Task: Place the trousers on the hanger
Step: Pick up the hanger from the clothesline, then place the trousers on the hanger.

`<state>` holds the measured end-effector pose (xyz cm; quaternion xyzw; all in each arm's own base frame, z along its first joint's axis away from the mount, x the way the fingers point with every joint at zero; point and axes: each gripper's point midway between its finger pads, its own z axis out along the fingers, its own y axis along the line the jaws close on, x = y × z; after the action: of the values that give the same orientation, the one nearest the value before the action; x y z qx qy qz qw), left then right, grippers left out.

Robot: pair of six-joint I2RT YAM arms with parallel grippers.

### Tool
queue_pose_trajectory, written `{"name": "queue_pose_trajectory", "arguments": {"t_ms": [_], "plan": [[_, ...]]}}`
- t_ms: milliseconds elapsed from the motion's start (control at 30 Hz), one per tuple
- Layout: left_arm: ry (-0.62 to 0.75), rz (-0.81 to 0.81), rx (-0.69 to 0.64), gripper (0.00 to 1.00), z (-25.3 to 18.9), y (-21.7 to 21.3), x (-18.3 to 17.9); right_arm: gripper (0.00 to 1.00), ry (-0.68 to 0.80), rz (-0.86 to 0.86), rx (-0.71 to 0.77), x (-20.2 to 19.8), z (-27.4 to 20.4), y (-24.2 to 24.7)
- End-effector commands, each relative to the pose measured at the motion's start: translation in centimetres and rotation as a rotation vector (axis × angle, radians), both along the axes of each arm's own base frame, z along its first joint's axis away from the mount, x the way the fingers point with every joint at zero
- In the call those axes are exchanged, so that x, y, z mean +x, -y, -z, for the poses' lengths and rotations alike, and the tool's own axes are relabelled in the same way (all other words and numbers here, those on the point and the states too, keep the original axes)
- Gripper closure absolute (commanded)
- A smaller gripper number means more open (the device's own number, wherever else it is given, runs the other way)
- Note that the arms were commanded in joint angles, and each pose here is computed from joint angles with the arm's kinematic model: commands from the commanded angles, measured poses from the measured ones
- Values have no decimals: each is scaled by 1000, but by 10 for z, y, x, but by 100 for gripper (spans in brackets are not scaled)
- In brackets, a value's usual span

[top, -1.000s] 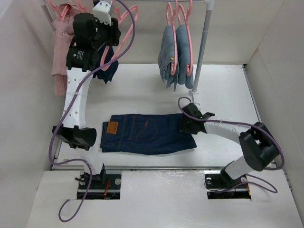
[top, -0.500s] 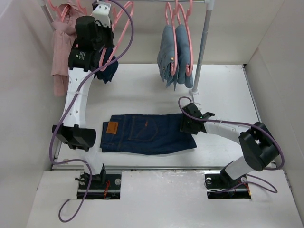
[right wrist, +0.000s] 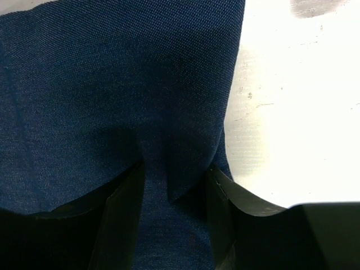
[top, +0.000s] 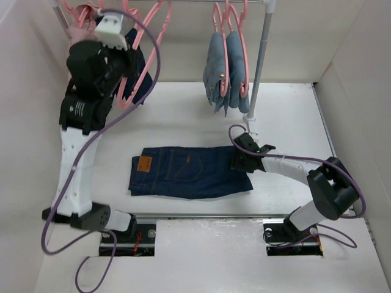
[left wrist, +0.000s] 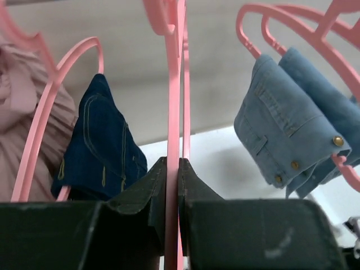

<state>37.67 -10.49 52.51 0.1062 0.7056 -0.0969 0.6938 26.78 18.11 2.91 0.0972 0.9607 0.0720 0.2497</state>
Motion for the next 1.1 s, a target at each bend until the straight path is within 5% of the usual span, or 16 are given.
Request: {"name": "queue_pose_trajectory", "arguments": {"t_ms": [0, 133, 267, 433, 500, 533, 700, 900, 1067], "plan": [[-139, -61, -97, 100, 53, -9, -15, 49, 11, -7, 21, -2, -8, -8], [-218, -47, -201, 100, 111, -11, -65, 46, 29, -11, 18, -4, -17, -11], [-312, 24, -271, 100, 165, 3, -88, 31, 61, -45, -8, -8, -34, -21], [-497, 106, -287, 100, 238, 31, -102, 27, 144, -42, -60, -16, -79, -33], [-541, 109, -278, 100, 266, 35, -108, 15, 177, 23, -65, -18, -110, -34], [-548, 105, -270, 100, 279, 36, -109, 0, 208, 50, -74, -21, -129, -36], [-575, 119, -289, 100, 299, 45, -116, 0, 297, 14, -10, -34, -178, -78], [-588, 130, -331, 100, 302, 57, -121, 0, 222, -98, 347, -41, -183, -177], [-640, 121, -330, 100, 326, 58, -129, 0, 174, -62, 442, -31, -160, -211]]}}
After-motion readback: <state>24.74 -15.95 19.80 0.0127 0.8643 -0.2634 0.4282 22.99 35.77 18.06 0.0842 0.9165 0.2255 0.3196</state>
